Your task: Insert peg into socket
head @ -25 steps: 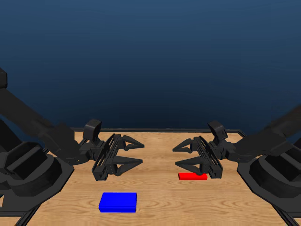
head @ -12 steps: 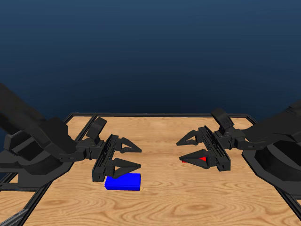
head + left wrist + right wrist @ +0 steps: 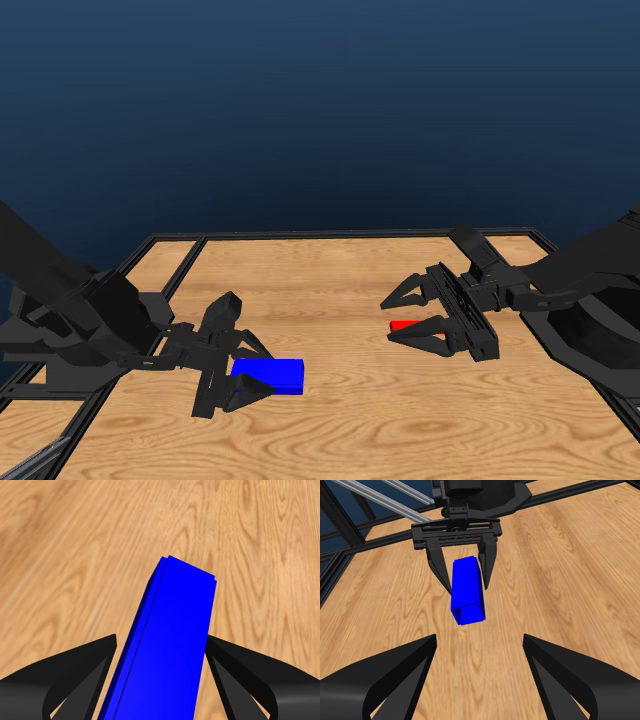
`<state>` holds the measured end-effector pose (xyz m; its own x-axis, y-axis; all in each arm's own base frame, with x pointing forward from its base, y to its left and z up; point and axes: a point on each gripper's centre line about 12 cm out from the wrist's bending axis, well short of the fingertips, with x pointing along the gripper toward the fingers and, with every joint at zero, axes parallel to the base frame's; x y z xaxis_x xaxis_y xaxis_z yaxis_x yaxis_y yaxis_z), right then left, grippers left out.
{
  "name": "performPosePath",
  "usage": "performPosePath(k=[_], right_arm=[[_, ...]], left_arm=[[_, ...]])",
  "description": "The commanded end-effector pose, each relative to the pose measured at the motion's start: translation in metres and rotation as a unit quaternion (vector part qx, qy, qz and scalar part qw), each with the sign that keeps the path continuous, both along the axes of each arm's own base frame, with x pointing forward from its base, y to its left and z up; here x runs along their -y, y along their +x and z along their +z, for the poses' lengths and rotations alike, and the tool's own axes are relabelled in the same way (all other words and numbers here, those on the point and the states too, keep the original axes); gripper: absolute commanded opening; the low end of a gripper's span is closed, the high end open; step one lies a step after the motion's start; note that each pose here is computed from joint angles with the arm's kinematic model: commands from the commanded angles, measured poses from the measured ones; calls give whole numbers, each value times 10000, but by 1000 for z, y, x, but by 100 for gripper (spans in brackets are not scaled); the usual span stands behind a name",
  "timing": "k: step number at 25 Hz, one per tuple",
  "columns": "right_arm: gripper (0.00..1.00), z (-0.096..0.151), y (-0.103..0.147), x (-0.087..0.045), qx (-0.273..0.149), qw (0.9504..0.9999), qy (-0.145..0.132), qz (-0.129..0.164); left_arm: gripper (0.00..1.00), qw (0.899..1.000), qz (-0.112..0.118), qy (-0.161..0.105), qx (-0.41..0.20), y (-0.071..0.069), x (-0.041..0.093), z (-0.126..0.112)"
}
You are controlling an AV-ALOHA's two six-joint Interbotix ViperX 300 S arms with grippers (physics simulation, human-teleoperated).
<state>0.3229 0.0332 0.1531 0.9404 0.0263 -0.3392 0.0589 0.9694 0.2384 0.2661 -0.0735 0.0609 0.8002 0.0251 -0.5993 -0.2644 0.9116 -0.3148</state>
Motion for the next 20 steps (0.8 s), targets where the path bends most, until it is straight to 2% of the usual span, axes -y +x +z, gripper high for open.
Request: performPosePath(k=[1,2,3,4,5,6,7,8,9,10,11,12,14,15,16,17,18,19,20], right_arm=[[100,9,1,-3,151,9999,47,19],[100,7,0,-4,72,10000,63,29],[100,3,-4,-3,-19,10000,82,16],[100,1,-6,-2,-85,9999,94,0],[100,-2,-11,3,-170,9997,148,-119],[100,0,-12,8,-181,9994,199,-216],[100,-15,-22,15,-562,9977,183,-325],[100,-17,-26,20,-654,9967,209,-423],[100,-26,-34,25,-896,9946,206,-489],[100,-27,-36,28,-918,9939,241,-553],[100,-35,-42,30,-1179,9912,229,-558],[100,-41,-49,34,-1302,9889,261,-665],[100,-43,-53,37,-1292,9882,321,-757],[100,-46,-57,39,-1385,9865,356,-801],[100,-47,-58,39,-1358,9865,383,-827],[100,-54,-63,40,-1514,9839,405,-863],[100,-55,-63,40,-1498,9839,437,-877],[100,-61,-67,40,-1636,9816,436,-885],[100,-63,-67,40,-1656,9811,453,-893]], left_arm=[[100,9979,205,-256,-557,-3,4,-24],[100,9971,190,-158,-717,-11,2,-32],[100,9972,159,-111,-726,-12,3,-35],[100,9985,93,-115,-522,-5,8,-29],[0,9982,-45,47,-604,-9,8,-30],[0,9993,35,70,-374,-4,5,-23],[0,9997,-71,151,-156,-4,9,-18],[0,9998,-106,175,-39,-1,11,-13],[0,9989,-26,67,473,14,14,9],[0,9988,-95,146,465,12,15,8],[0,9982,-201,281,491,10,15,10],[0,9954,-199,228,909,21,19,30],[0,9916,-318,330,1207,27,24,45],[0,9915,-421,440,1154,28,24,50],[0,9862,-361,396,1566,37,26,68],[0,9876,-458,557,1398,34,24,64],[0,9833,-462,544,1677,40,26,80],[0,9825,-409,621,1705,39,17,85],[0,9816,-564,674,1698,40,26,83]])
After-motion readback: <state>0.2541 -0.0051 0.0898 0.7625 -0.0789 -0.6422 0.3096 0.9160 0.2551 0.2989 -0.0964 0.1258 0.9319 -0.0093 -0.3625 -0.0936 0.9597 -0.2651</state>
